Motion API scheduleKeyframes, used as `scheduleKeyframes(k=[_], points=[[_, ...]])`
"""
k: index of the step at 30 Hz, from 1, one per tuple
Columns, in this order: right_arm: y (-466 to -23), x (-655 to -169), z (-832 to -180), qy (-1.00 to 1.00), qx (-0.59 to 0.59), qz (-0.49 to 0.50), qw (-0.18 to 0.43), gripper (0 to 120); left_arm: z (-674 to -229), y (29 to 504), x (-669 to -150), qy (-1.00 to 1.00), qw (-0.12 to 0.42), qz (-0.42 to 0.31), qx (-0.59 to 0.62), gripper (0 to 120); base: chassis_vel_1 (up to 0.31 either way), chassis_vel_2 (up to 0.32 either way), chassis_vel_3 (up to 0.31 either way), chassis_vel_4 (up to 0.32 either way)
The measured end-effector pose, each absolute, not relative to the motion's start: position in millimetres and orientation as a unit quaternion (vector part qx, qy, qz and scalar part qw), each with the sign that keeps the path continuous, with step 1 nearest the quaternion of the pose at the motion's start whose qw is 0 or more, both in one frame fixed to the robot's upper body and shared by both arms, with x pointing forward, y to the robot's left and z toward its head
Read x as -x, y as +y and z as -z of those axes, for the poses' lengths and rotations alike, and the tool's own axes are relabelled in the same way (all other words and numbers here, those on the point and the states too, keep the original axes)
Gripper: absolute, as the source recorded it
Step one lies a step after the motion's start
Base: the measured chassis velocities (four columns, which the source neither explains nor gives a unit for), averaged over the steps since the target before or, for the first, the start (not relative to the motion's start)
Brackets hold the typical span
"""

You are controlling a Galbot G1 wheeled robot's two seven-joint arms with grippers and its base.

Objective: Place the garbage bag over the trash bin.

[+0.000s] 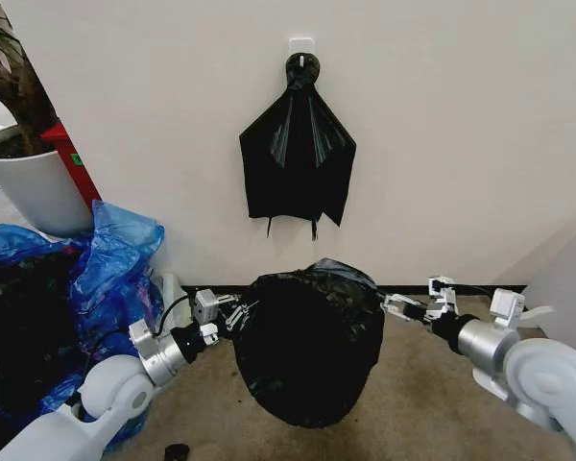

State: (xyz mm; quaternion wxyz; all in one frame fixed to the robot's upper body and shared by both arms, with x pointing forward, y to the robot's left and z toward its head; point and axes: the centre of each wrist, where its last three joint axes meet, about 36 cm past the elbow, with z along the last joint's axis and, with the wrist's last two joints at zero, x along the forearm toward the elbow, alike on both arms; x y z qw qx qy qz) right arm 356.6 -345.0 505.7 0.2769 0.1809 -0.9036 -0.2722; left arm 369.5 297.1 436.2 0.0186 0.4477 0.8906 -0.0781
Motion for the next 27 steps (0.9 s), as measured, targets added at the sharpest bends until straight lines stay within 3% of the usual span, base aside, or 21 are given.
scheduleKeyframes(k=[9, 19, 27], points=[[-365.5, -357.2, -486.0, -0.886, -0.246, 0.314, 0.239, 100, -437.8, 300.1, -368.3, 0.892, 0.012, 0.109, -0.439, 0, 0.0, 0.0, 0.0, 0.0], [-364.2, -358.3, -481.4, -0.876, -0.309, 0.336, 0.158, 100, -422.3, 309.5, -376.6, 0.886, -0.033, 0.185, -0.424, 0, 0.0, 0.0, 0.0, 0.0], [-370.5, -354.3, -484.9, -0.869, -0.329, 0.352, 0.109, 100, -414.5, 314.7, -378.5, 0.898, -0.06, 0.201, -0.388, 0, 0.0, 0.0, 0.0, 0.0]])
